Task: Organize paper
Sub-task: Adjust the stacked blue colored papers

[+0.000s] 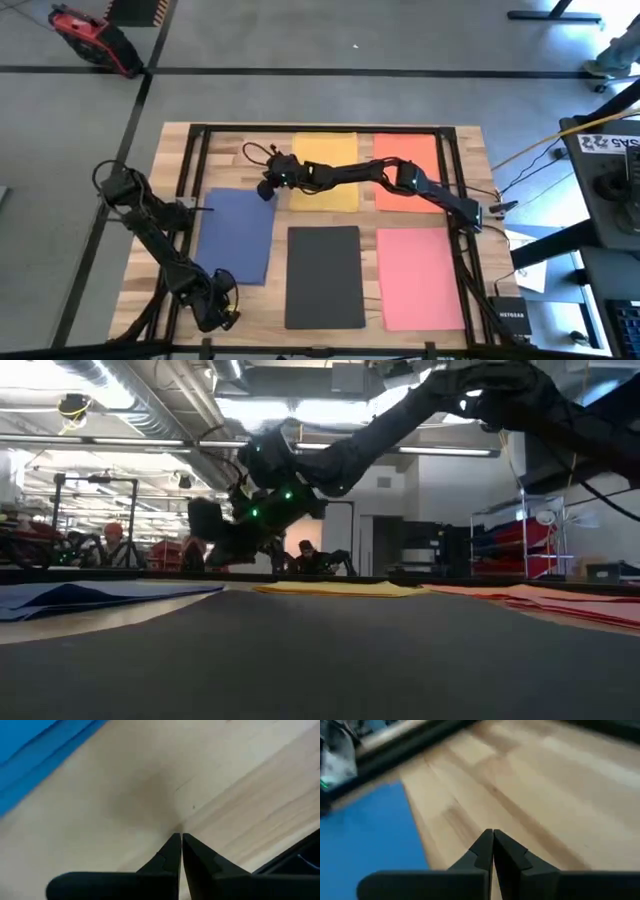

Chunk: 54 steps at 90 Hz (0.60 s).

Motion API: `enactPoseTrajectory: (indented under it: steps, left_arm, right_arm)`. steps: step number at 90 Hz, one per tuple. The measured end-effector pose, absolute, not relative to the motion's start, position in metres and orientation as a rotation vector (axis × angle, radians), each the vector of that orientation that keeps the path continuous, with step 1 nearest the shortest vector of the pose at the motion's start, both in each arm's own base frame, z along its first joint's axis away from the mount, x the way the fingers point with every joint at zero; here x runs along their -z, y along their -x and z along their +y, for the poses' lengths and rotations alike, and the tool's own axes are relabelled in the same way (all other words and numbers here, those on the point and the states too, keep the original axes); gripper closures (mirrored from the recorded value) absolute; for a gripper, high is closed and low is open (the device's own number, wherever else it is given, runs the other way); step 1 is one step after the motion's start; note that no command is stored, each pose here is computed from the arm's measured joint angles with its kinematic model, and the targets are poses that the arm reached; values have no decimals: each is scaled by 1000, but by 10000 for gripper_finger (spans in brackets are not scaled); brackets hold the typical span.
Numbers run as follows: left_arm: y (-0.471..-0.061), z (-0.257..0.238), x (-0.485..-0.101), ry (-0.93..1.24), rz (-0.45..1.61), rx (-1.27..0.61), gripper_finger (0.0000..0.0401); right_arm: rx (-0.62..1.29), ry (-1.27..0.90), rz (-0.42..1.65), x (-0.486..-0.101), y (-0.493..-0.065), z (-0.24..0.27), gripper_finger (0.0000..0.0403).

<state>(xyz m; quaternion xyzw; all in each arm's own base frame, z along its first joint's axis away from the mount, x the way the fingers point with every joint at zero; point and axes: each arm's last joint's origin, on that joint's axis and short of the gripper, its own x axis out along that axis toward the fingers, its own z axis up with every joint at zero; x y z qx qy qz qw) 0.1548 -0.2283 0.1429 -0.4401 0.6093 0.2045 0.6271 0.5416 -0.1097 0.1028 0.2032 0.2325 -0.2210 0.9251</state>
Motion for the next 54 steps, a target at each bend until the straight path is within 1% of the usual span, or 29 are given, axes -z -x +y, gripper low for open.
enactPoseTrajectory:
  steps: [10, 25, 54]
  left_arm:
    - [-155, -228, -143, 1054, 1393, -515, 401]
    - [-153, -224, -142, 1078, 1385, -604, 401]
    - [-154, -220, -142, 1077, 1378, -660, 401]
  right_arm:
    - [414, -432, 528, -92, -541, -108, 403]
    - [354, -447, 544, -90, -542, -102, 403]
    - [284, -466, 524, -92, -544, -100, 403]
